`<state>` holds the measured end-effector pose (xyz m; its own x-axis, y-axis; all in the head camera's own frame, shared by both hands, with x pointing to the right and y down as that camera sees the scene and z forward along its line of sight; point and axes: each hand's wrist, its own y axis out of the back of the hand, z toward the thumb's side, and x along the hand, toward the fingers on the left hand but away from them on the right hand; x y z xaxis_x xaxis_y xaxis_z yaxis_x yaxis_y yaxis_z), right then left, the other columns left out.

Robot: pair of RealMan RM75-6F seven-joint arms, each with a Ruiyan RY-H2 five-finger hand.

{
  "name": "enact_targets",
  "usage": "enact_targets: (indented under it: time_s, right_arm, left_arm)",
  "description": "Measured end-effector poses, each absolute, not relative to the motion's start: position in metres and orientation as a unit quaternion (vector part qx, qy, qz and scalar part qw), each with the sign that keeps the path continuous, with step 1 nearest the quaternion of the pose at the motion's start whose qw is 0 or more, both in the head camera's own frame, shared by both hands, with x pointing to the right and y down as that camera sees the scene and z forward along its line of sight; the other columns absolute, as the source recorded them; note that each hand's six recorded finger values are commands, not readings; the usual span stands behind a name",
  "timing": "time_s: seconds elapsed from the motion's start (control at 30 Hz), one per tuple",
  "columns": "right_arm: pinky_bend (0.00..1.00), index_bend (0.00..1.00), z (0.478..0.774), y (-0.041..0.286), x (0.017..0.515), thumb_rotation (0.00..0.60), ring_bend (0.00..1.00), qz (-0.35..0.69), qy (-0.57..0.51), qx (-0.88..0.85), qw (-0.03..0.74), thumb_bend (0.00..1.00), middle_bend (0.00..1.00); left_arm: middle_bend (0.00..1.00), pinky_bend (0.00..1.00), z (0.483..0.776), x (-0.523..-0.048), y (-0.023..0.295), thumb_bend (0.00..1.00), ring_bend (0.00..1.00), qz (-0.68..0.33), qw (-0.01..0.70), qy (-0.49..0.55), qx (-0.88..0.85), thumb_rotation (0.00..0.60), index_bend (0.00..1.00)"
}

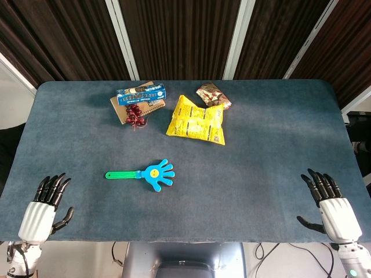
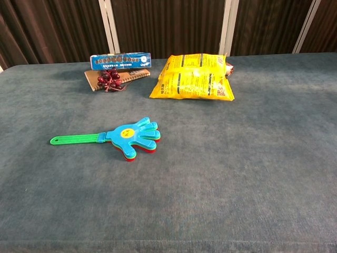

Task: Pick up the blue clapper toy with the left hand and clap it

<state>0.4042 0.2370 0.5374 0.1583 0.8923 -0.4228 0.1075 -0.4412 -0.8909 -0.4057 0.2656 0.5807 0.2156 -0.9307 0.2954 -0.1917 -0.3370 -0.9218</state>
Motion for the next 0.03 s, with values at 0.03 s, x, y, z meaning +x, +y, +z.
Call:
enact_targets:
  time_s: [0.03]
  right_arm:
    - [0.00,0.00,0.5383,0.2372,0.4044,0.600,0.00,0.529,-0.376,-0.663,0.374,0.04,0.00]
  left_arm:
    - [0.00,0.00,0.5787,-0.4098,0.2657,0.38,0.00,-0.471,0.392,0.416,-0.672,0.600,0.00]
